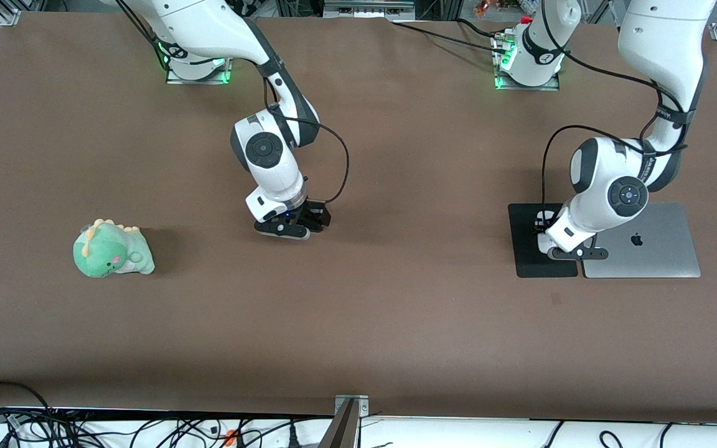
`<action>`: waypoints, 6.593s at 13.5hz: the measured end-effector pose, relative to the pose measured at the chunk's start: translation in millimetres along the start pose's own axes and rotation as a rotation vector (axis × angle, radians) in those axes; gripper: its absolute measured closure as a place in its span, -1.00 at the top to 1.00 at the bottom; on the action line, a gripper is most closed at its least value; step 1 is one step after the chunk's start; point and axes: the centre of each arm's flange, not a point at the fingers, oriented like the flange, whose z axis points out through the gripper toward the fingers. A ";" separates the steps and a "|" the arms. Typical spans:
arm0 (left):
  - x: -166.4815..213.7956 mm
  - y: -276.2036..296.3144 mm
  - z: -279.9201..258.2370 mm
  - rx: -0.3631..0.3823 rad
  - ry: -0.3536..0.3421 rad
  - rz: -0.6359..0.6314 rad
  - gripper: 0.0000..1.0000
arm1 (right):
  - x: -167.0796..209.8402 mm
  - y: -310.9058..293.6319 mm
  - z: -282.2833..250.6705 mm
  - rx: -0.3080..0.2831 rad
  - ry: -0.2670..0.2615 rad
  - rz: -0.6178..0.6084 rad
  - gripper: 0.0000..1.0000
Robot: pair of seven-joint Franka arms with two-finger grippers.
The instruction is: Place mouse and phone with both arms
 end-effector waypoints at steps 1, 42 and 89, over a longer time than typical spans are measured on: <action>0.1 -0.8 5.7 0.000 -0.004 -0.001 0.23 | -1.8 1.5 2.4 0.002 0.005 0.001 1.00; 1.1 -110.5 -401.2 -0.008 0.100 0.038 1.00 | 140.0 287.6 -12.2 -0.098 -0.012 -0.142 0.61; -18.6 -63.8 -394.8 -0.047 0.054 -0.060 1.00 | 151.9 344.0 -454.8 -0.058 -0.021 -0.095 1.00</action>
